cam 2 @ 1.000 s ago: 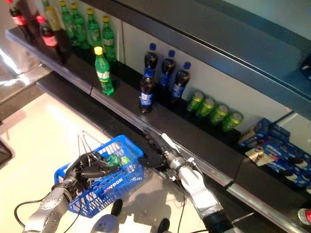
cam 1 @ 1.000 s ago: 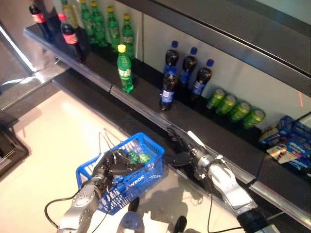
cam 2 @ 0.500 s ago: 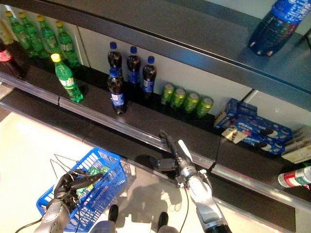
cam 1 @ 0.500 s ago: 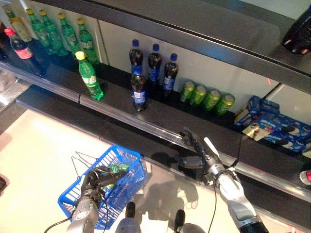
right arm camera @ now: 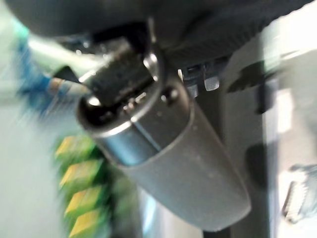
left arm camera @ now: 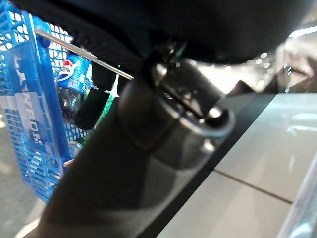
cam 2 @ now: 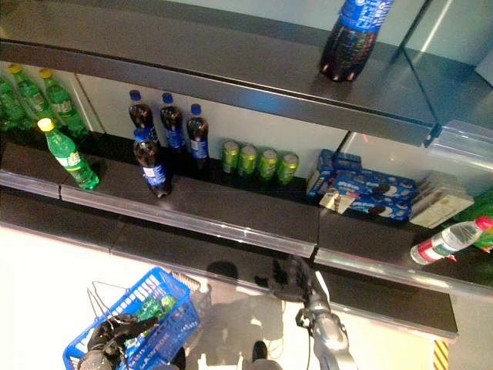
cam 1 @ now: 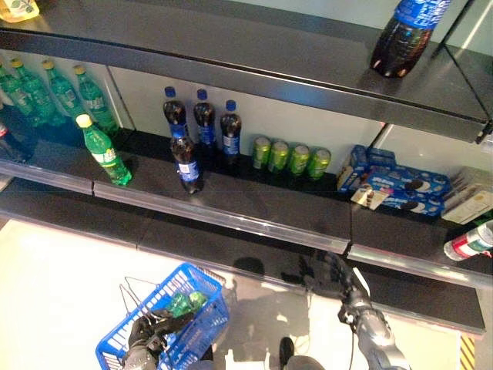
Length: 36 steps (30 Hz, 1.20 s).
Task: Pick up the drink and place into the basket.
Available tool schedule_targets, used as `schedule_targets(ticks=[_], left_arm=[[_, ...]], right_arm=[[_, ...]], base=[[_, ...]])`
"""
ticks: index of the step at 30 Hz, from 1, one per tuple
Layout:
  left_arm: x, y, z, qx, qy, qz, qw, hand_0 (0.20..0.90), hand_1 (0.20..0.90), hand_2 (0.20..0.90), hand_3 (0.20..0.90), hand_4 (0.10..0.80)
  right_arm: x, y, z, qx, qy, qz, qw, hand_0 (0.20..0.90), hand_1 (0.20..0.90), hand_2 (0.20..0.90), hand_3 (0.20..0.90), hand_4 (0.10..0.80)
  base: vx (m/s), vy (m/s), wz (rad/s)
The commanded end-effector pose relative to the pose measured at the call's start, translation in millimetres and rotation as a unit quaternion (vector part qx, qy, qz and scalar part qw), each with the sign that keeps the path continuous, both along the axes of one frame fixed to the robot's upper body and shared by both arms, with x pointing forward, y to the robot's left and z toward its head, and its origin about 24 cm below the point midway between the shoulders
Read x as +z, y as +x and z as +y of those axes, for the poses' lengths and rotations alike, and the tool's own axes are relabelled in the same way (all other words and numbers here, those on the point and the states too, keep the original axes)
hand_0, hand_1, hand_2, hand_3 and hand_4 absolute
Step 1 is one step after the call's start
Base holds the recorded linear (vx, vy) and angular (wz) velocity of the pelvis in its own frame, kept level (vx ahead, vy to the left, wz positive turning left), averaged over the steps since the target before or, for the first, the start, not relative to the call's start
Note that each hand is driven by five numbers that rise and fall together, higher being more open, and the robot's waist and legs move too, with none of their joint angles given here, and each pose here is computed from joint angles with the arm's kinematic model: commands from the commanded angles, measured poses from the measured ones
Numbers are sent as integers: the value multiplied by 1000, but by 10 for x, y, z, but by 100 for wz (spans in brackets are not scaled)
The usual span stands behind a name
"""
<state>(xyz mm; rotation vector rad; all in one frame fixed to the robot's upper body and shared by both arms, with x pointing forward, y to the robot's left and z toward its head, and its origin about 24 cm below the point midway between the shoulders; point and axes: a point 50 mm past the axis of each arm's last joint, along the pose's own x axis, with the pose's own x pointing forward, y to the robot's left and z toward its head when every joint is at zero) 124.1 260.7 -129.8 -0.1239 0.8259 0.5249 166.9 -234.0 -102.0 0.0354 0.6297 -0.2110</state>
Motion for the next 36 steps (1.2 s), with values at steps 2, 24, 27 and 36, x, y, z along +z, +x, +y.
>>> schedule_targets(ticks=[2,24,27,36], left_arm=[[441,482,384,-22,105,-141,984,300,300,300,200,100],[-1,-57,295,-68,61,36,995,300,300,300,200,100],[-8,-67,293,-70,60,41,995,300,300,300,200,100],[-54,-126,269,-88,53,72,992,300,300,300,200,100]], right_arm=[[71,-27,-333,-49,-25,-27,998,900,900,900,900,800],[-461,-891,-520,-116,-2,240,964,900,900,900,900,800],[-465,-895,-511,-111,-5,241,964,900,900,900,900,800],[-480,-929,-504,-105,4,258,960,900,900,900,900,800]], base=[[0,4,-10],[0,2,-1],[0,0,0],[0,0,0]])
